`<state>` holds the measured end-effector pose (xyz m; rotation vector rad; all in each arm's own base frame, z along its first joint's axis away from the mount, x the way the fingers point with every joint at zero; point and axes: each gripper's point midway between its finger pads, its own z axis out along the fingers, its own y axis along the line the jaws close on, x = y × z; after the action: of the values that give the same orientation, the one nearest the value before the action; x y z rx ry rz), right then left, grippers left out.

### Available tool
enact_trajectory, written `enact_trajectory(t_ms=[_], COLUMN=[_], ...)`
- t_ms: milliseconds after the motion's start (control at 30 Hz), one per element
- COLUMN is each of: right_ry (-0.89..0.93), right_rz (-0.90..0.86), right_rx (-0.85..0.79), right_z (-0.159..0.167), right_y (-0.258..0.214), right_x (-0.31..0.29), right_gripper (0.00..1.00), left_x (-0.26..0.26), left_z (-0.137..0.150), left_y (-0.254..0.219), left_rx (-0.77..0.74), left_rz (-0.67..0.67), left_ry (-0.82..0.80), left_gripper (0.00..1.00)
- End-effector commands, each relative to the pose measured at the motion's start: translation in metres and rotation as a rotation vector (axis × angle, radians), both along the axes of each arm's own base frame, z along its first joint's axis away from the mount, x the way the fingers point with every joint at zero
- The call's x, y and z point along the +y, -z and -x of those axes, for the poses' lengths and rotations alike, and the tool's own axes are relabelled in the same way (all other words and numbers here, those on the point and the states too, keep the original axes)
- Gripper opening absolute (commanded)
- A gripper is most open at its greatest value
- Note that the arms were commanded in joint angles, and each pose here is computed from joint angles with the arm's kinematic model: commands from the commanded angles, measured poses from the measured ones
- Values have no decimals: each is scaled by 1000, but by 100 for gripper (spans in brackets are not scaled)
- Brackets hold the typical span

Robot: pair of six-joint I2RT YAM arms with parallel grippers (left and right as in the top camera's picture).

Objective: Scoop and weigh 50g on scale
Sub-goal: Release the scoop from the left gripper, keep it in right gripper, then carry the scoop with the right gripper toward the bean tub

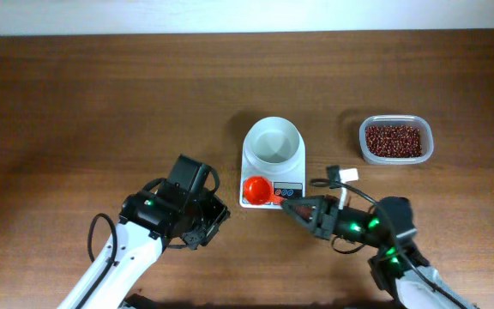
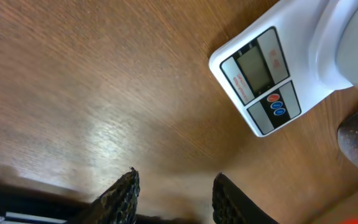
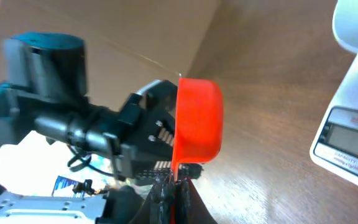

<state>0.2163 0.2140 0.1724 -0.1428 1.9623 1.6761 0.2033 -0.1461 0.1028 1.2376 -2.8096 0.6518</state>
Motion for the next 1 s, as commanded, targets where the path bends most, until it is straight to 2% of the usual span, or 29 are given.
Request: enact_trajectory(t_ms=[0, 67, 133, 167, 200, 300, 367, 600, 700, 767, 833, 900, 967], right_ry=[-25, 6, 82, 133, 173, 323, 356, 181, 211, 232, 235, 224, 166], right_rz=[-22, -28, -26, -20, -18, -44, -65, -29, -66, -125, -151, -144, -77], right_rx=[-73, -107, -168, -184, -188, -126, -96, -145, -50, 78, 132, 120, -18], right_z=[6, 3, -4, -9, -13, -27, -30, -24, -40, -43, -42, -40, -36], right_y=[-23, -32, -44, -47, -49, -56, -66, -132, -160, -160, -160, -161, -161], right_x=[-18, -34, -64, -80, -93, -133, -146, -145, -164, -172, -172, -168, -154], right_gripper=[4, 4, 4, 4, 4, 4, 4, 4, 4, 4, 4, 4, 4], left_x=[0, 0, 0, 0, 0, -1, -1, -1, -2, -2, -2, -3, -4], left_z=[-2, -2, -2, -2, -2, -3, -3, -3, -5, -5, -6, -7, -9], left_y=[-2, -2, -2, -2, -2, -2, -2, -2, -3, -3, -3, -4, -5], left_rx=[-9, -10, -10, -10, -10, -15, -15, -17, -22, -23, -27, -34, -43], left_rz=[-4, -4, -4, -4, -4, -1, -1, -1, 1, 2, 3, 6, 11], left_ry=[2, 2, 2, 2, 2, 2, 2, 6, 6, 6, 6, 6, 6], left_gripper=[58, 61, 68, 94, 99, 99, 99, 98, 98, 98, 98, 99, 99])
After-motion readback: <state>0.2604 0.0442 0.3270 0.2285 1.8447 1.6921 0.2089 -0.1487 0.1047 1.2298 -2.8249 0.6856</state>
